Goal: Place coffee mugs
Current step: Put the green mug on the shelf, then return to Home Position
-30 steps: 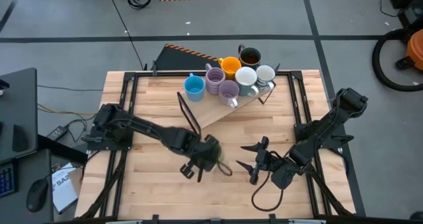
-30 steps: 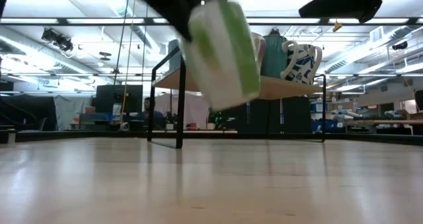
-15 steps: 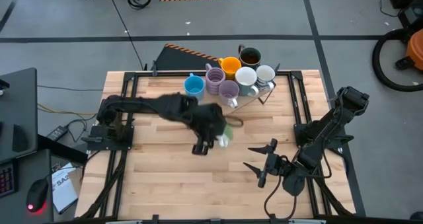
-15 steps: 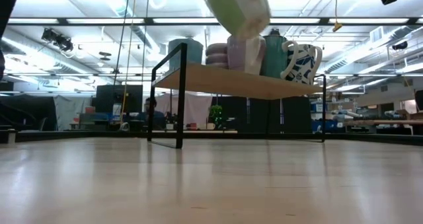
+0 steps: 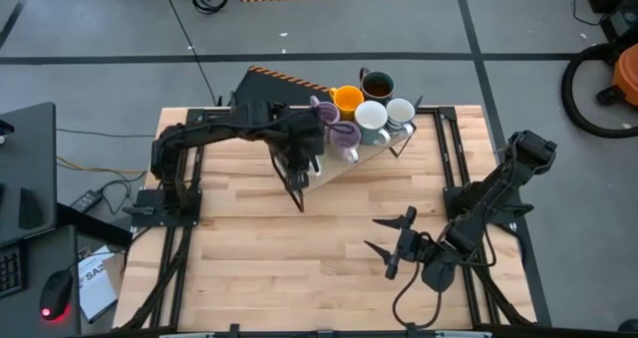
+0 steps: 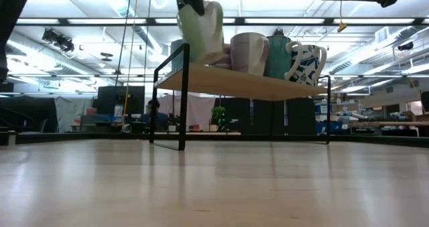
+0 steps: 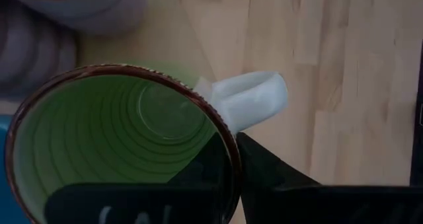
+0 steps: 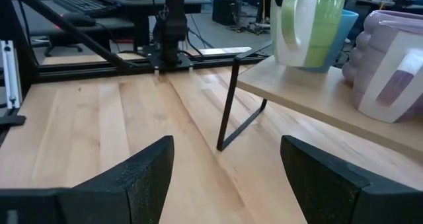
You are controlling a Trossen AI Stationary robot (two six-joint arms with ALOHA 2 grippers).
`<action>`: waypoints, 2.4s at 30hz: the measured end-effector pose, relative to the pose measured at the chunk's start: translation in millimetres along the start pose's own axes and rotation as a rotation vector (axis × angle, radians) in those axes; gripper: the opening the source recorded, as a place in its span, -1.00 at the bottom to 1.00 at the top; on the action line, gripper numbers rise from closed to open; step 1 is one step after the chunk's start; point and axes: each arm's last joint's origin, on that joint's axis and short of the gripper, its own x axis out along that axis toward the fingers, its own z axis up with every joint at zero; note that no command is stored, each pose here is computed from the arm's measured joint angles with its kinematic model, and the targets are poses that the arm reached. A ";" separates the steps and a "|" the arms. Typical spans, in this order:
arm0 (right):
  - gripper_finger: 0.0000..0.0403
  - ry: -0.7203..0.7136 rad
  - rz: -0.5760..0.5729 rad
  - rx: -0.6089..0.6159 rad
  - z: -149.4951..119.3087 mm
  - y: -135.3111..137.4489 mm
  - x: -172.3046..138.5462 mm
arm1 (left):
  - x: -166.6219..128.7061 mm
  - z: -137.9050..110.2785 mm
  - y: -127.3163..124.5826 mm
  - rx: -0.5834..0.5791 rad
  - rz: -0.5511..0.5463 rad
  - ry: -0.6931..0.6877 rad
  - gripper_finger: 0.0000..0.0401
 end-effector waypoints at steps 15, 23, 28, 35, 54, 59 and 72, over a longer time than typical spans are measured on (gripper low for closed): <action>0.41 0.003 0.000 -0.007 -0.4 -0.3 0.0 | 24.0 4.4 2.3 -0.035 -0.040 0.068 -0.85; 0.41 0.003 -0.001 -0.006 -0.4 -0.3 0.1 | 24.2 4.5 1.5 -0.032 -0.018 0.067 -0.85; 0.41 0.003 -0.001 -0.006 -0.4 -0.4 0.2 | 25.1 7.4 2.6 -0.031 0.029 0.040 -0.85; 0.41 0.003 0.000 -0.002 -0.4 -0.4 0.2 | 25.2 6.9 2.2 -0.059 0.030 0.046 -0.85; 0.41 0.003 0.000 0.000 -0.4 -0.3 0.2 | 25.2 8.3 2.1 -0.095 0.037 0.030 -0.55; 0.41 0.004 0.002 0.006 -0.4 -0.3 0.2 | 25.3 9.3 0.7 -0.097 0.044 0.019 -0.48; 0.41 0.005 0.009 0.012 0.1 0.2 0.2 | 25.3 9.6 1.1 -0.132 0.069 0.014 -0.48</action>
